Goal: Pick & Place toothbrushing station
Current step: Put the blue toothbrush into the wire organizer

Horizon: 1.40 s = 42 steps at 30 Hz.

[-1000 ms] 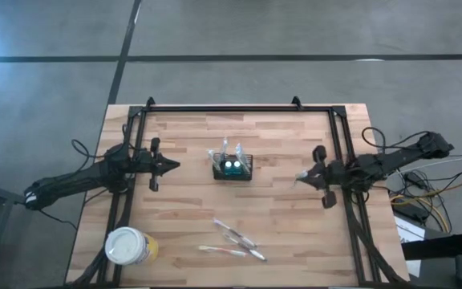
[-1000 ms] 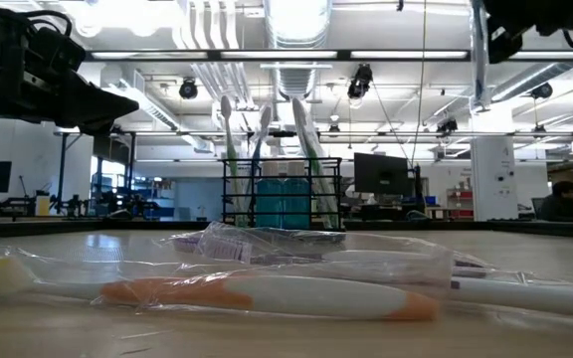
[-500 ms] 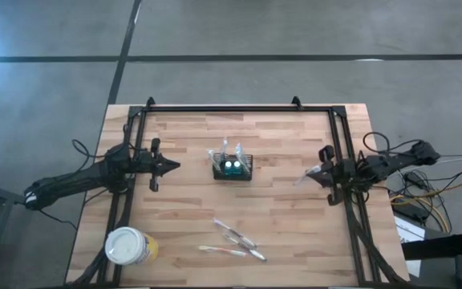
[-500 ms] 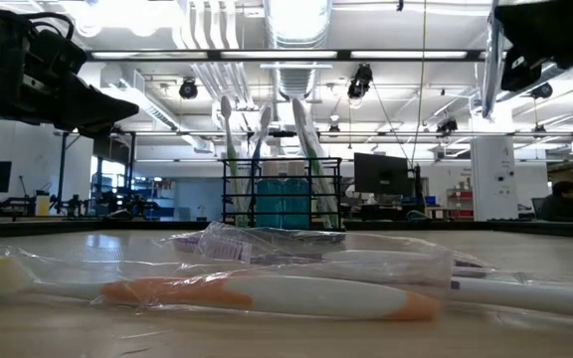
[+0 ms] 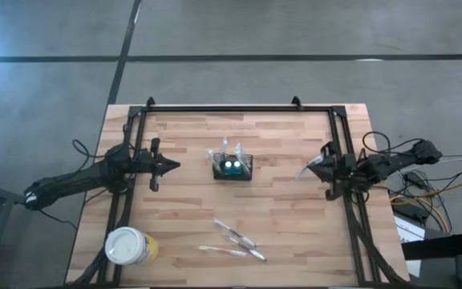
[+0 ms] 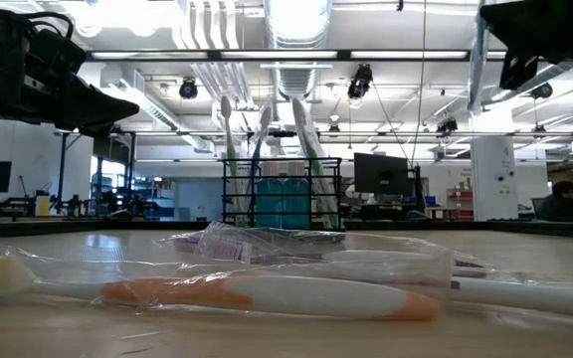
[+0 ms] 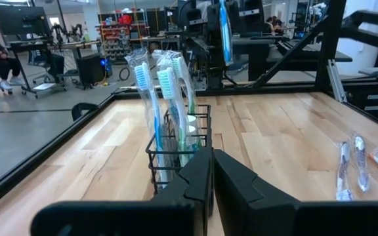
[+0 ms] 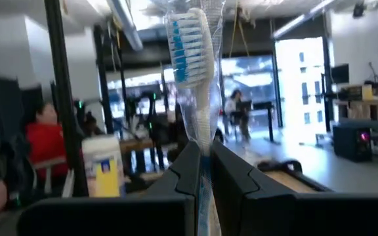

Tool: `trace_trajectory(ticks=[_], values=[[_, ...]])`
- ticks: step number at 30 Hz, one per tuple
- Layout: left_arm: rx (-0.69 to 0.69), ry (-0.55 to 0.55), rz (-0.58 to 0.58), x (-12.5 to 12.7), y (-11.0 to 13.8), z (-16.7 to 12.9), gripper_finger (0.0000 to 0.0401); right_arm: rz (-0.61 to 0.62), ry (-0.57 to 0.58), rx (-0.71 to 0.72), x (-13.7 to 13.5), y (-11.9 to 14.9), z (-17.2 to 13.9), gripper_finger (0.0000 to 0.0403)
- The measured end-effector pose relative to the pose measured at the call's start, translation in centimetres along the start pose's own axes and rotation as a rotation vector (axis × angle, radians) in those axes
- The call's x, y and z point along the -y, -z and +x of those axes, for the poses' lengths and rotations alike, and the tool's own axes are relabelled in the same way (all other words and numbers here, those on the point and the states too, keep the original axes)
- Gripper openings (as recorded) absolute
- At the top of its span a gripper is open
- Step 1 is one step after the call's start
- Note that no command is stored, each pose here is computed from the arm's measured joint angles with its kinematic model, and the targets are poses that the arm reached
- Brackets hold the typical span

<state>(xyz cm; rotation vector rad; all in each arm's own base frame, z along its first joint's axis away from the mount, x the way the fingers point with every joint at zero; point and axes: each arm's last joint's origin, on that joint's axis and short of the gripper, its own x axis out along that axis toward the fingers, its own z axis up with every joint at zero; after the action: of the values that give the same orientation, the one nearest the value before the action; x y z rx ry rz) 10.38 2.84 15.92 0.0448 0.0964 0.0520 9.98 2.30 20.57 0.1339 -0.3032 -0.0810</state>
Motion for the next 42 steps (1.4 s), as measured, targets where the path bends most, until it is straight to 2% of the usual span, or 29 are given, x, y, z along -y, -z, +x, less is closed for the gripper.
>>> trace_trajectory(ticks=[4,9,12,16,24,30,37,42], values=[[0.004,-0.001,0.001,0.0,0.0,0.0,0.0023,-0.037,0.050,-0.083,-0.7,-0.9,1.9,0.0018],[0.012,-0.002,0.004,0.0,-0.1,0.0,0.0023,-0.142,0.064,-0.156,-2.4,-2.8,6.2,0.0018],[0.012,-0.002,-0.001,0.0,-0.1,0.0,0.0023,-0.198,0.064,-0.134,-3.3,-3.5,8.9,0.0018],[0.008,-0.002,-0.006,0.0,-0.1,0.0,0.0023,-0.222,-0.008,-0.088,-3.6,-3.8,12.1,0.0018],[-0.005,-0.001,-0.010,0.0,0.0,0.0,0.0023,-0.181,-0.005,-0.165,-0.6,-0.7,15.8,0.0018],[-0.005,-0.001,-0.010,0.0,0.1,0.0,0.0023,-0.168,0.023,-0.160,0.9,1.7,16.4,0.0018],[-0.005,-0.001,-0.012,0.0,0.0,0.0,0.0023,-0.162,0.036,-0.176,1.3,3.9,17.0,0.0018],[-0.005,-0.001,-0.024,0.0,0.1,0.0,0.0023,-0.173,0.119,-0.207,1.7,5.2,17.2,0.0018]])
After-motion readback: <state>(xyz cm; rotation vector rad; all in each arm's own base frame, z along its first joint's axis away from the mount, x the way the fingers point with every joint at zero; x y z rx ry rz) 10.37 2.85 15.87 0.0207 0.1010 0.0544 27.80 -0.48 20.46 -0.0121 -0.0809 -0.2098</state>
